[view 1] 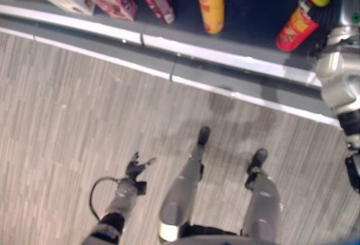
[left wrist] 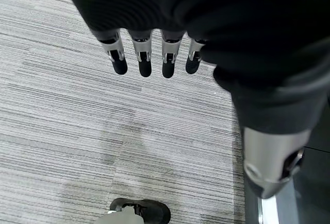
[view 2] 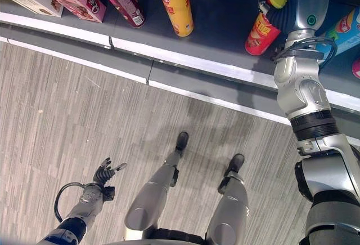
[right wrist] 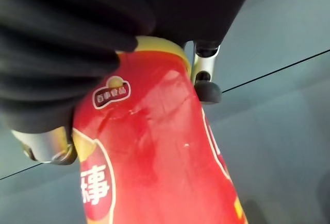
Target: Put the goods on the table back onto the shelves and tidy them up.
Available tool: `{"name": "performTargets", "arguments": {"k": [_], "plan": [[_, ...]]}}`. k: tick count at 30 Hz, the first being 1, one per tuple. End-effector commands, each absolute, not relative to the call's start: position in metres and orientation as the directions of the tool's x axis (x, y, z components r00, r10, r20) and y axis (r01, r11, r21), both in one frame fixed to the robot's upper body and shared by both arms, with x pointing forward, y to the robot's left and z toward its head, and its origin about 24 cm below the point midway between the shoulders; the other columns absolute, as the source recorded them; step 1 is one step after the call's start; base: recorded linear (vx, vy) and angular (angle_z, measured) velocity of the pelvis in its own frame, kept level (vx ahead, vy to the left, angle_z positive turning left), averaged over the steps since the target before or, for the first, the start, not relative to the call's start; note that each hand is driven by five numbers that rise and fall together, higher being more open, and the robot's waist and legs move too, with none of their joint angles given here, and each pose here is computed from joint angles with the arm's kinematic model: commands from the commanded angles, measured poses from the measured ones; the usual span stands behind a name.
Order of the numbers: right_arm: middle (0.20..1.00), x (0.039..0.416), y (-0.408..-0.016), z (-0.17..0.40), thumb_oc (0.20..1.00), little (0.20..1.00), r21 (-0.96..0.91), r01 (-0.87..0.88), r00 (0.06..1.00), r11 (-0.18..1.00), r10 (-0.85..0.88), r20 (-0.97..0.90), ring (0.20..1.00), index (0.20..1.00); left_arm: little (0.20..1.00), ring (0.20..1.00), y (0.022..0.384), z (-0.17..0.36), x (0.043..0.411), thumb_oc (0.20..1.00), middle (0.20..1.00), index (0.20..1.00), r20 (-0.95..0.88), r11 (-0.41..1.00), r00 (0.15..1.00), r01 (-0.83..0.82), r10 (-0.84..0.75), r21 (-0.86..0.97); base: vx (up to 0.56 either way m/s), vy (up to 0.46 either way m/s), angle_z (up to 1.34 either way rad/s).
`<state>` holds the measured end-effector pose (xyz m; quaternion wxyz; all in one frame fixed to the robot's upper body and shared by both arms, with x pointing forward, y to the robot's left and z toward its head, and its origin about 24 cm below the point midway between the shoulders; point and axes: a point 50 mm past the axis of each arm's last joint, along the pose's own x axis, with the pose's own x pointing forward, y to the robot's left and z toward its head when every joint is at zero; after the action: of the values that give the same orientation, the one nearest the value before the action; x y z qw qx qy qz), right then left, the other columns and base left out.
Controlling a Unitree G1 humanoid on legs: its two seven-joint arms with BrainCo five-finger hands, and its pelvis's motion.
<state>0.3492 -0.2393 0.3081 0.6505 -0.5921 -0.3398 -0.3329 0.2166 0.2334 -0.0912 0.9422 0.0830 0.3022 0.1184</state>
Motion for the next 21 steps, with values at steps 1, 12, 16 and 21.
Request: {"name": "performTargets", "arguments": {"k": [1, 12, 16, 21], "plan": [[0.2, 0.347, -0.237, 0.316, 0.2, 0.2, -0.512, 0.856, 0.513, 0.064, 0.005, 0.858, 0.2, 0.2, 1.0, 1.0, 0.241, -0.096, 0.208, 1.0, 1.0, 1.0, -0.568, 0.946, 0.76, -0.211, 0.317, 0.245, 0.0, 0.0, 0.0], [1.0, 0.35, -0.227, 0.309, 1.0, 1.0, -0.547, 0.832, 0.546, 0.096, 0.037, 0.837, 1.0, 1.0, 1.0, 1.0, 0.243, -0.095, 0.21, 1.0, 1.0, 1.0, -0.565, 0.944, 0.759, -0.22, 0.324, 0.245, 0.0, 0.0, 0.0], [1.0, 0.349, -0.223, 0.311, 1.0, 1.0, -0.54, 0.833, 0.538, 0.118, 0.047, 0.841, 1.0, 1.0, 1.0, 1.0, 0.245, -0.093, 0.212, 1.0, 1.0, 1.0, -0.561, 0.942, 0.76, -0.224, 0.329, 0.25, 0.0, 0.0, 0.0], [1.0, 0.345, -0.221, 0.316, 1.0, 1.0, -0.506, 0.848, 0.506, 0.157, 0.047, 0.861, 1.0, 1.0, 1.0, 1.0, 0.246, -0.094, 0.21, 1.0, 1.0, 1.0, -0.566, 0.94, 0.753, -0.225, 0.335, 0.256, 0.0, 0.0, 0.0]]}}
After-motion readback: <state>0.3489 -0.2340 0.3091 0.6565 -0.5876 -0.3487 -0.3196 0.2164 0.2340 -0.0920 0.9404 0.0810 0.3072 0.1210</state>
